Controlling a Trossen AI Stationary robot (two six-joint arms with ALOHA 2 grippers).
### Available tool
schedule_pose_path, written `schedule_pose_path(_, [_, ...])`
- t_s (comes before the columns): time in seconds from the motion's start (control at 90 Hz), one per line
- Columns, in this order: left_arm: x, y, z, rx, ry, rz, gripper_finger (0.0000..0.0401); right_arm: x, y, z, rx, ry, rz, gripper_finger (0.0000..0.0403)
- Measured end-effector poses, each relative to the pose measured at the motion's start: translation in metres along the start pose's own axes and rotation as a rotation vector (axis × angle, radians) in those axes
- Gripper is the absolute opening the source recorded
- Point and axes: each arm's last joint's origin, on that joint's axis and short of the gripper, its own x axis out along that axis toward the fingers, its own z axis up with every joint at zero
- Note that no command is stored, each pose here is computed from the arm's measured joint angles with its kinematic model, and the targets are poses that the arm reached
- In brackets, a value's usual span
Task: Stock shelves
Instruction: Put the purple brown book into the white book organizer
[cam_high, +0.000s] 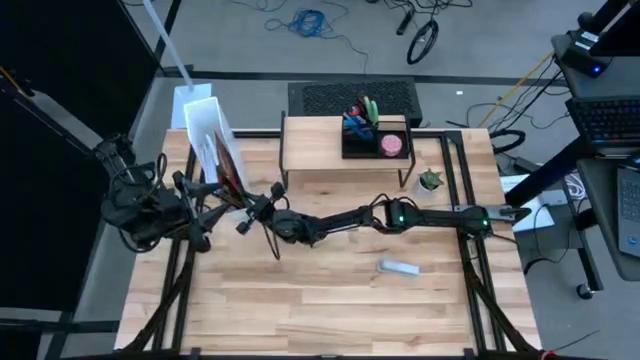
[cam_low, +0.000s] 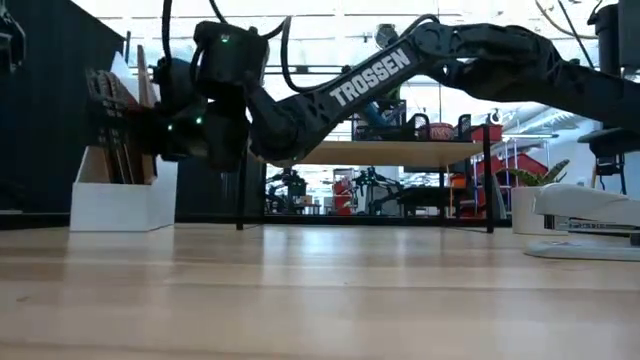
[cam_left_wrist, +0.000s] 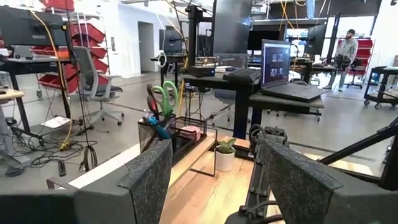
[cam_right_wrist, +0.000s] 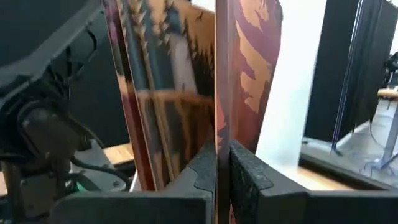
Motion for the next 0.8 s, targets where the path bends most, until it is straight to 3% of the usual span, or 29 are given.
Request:
schedule_pose_path(0.289, [0.000,0.000,0.000,0.000,0.000,0.000,0.0233,0.003,-0.002,-0.003,0.055,0.049,0.000,0.0021])
schedule_pose_path(0.489, [0.000,0.000,0.000,-0.001,0.000,0.000,0.0233,0.007,-0.005,-0.008,0.023,0.095,0.086,0.0057])
schedule_pose_path(0.8, [0.000,-0.001,-0.001,0.004,0.001,0.000,0.0233,0.004,-0.004,-0.017,-0.090,0.170,0.096,0.0118])
